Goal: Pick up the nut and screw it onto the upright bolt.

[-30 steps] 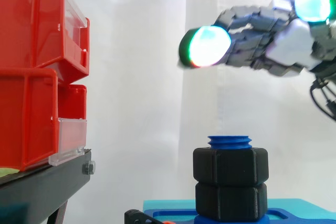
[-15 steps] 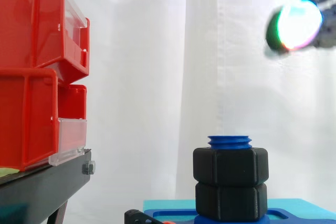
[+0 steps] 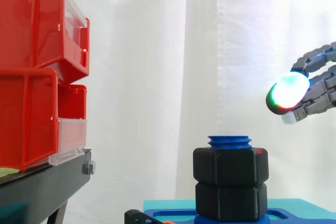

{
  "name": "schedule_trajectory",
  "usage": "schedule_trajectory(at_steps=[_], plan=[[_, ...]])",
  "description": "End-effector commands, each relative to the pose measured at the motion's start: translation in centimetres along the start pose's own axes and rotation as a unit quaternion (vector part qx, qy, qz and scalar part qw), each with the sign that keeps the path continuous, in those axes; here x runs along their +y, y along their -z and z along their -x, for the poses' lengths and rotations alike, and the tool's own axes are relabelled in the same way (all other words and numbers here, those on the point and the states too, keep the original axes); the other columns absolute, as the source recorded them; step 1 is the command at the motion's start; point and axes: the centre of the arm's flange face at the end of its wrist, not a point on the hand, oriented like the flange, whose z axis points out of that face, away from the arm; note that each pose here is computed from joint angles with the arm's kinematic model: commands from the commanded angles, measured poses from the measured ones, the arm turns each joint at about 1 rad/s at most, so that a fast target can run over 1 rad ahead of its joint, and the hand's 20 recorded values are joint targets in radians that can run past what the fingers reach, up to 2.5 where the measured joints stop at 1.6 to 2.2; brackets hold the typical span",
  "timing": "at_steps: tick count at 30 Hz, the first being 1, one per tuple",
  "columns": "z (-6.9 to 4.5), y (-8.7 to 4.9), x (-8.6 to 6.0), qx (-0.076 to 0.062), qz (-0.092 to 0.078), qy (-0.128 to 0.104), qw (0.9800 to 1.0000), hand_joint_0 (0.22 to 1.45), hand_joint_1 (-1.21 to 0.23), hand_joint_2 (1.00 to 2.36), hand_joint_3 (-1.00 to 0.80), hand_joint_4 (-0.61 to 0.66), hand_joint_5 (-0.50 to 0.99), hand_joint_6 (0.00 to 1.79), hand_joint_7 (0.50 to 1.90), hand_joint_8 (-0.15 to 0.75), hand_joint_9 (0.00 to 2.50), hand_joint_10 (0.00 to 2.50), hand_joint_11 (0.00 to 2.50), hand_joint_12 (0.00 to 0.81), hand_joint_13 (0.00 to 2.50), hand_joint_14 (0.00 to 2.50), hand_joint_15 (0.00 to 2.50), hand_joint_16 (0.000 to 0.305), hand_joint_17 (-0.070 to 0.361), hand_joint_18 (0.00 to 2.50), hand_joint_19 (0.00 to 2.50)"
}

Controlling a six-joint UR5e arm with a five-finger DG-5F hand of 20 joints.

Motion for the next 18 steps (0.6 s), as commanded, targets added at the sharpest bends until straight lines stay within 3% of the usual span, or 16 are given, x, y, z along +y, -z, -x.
schedule_trajectory(at_steps=[1, 2, 3, 4, 5, 6, 18], plan=[[2.23, 0.49, -1.88, -0.123, -0.084, -0.078, 0.9857, 0.44, -0.26, 1.0, -0.5, 0.19, -0.24, 0.5, 0.68, 0.252, 0.34, 0.0, 0.0, 0.346, 0.26, 0.0, 0.0, 0.056, 0.127, 0.03, 0.0], [2.31, 0.52, -1.95, -0.128, -0.086, -0.085, 0.9843, 0.44, -0.27, 1.0, -0.5, 0.2, -0.24, 0.5, 0.68, 0.25, 0.34, 0.0, 0.0, 0.345, 0.26, 0.0, 0.0, 0.056, 0.126, 0.03, 0.0], [2.53, 0.5, -1.97, -0.141, -0.088, -0.099, 0.9811, 0.44, -0.28, 1.0, -0.5, 0.2, -0.24, 0.5, 0.68, 0.249, 0.34, 0.0, 0.0, 0.344, 0.25, 0.0, 0.0, 0.056, 0.125, 0.02, 0.0], [2.58, 0.49, -1.98, -0.144, -0.088, -0.103, 0.9802, 0.45, -0.3, 1.0, -0.5, 0.19, -0.24, 0.5, 0.69, 0.245, 0.34, 0.0, 0.0, 0.339, 0.24, 0.0, 0.0, 0.055, 0.123, 0.01, 0.0], [2.71, 0.5, -2.03, -0.152, -0.089, -0.11, 0.9781, 0.46, -0.33, 1.0, -0.5, 0.19, -0.23, 0.5, 0.69, 0.24, 0.33, 0.0, 0.0, 0.335, 0.23, 0.0, 0.0, 0.054, 0.122, 0.0, 0.0], [2.68, 0.52, -2.01, -0.154, -0.091, -0.111, 0.9776, 0.47, -0.34, 1.0, -0.5, 0.18, -0.23, 0.5, 0.69, 0.237, 0.33, 0.0, 0.0, 0.331, 0.23, 0.0, 0.0, 0.053, 0.12, 0.0, 0.0], [2.66, 0.57, -2.09, -0.154, -0.093, -0.105, 0.9781, 0.49, -0.41, 1.0, -0.5, 0.15, -0.25, 0.5, 0.7, 0.213, 0.2, 0.0, 0.0, 0.336, 0.05, 0.0, 0.0, 0.05, 0.112, 0.0, 0.0]])
